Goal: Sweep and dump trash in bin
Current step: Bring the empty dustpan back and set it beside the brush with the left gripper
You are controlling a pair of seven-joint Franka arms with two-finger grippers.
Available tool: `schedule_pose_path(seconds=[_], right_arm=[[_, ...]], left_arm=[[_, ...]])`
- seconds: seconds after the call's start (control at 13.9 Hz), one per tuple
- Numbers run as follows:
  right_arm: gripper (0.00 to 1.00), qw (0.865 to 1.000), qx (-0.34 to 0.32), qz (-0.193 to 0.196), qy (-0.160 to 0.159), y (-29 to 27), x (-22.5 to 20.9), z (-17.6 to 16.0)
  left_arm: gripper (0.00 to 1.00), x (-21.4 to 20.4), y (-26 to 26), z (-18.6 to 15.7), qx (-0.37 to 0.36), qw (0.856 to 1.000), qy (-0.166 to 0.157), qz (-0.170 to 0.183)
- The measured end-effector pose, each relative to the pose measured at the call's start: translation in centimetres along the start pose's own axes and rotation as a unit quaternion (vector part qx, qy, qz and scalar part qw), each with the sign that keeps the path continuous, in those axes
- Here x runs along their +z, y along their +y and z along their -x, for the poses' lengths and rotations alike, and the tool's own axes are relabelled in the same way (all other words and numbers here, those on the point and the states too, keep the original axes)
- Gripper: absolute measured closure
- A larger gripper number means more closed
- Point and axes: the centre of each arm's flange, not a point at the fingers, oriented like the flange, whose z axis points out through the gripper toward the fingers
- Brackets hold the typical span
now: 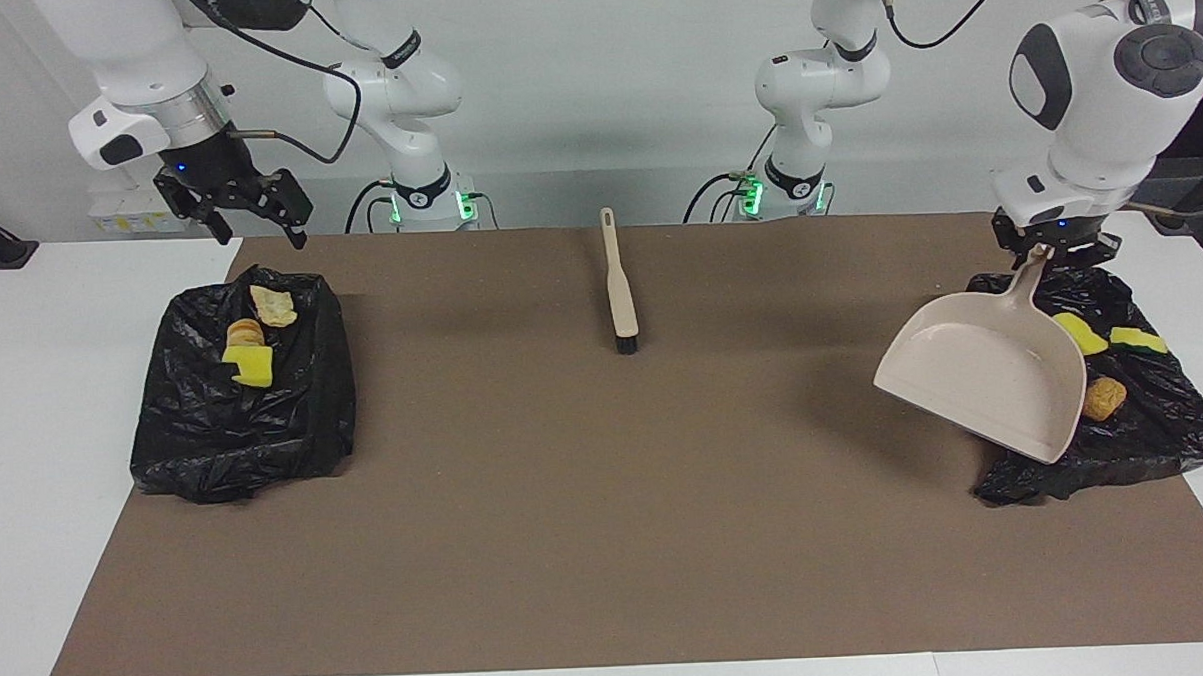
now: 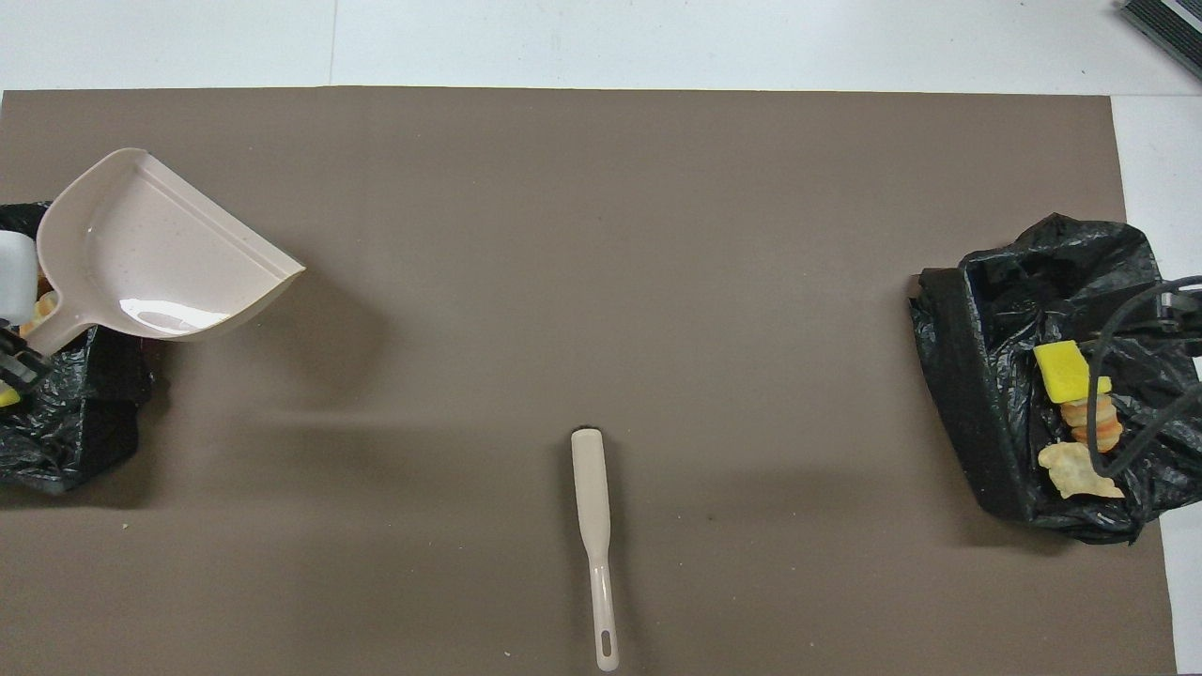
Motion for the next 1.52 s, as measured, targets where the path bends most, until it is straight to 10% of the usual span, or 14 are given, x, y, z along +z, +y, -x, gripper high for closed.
schedule_pose_path(seconds=[0.79, 1.52], right_arm=[[0.00, 1.000, -0.006, 0.001, -0.005, -0.7, 0.1, 0.2], [0.00, 1.000, -0.007, 0.001, -0.003, -0.8, 0.1, 0.2]], left_arm=[[0.69, -3.1, 19.7, -13.6, -0.186, 0.973, 0.108, 0.078], [0.69, 5.7, 34.2, -26.4, -0.242, 0.963, 0.073, 0.092]])
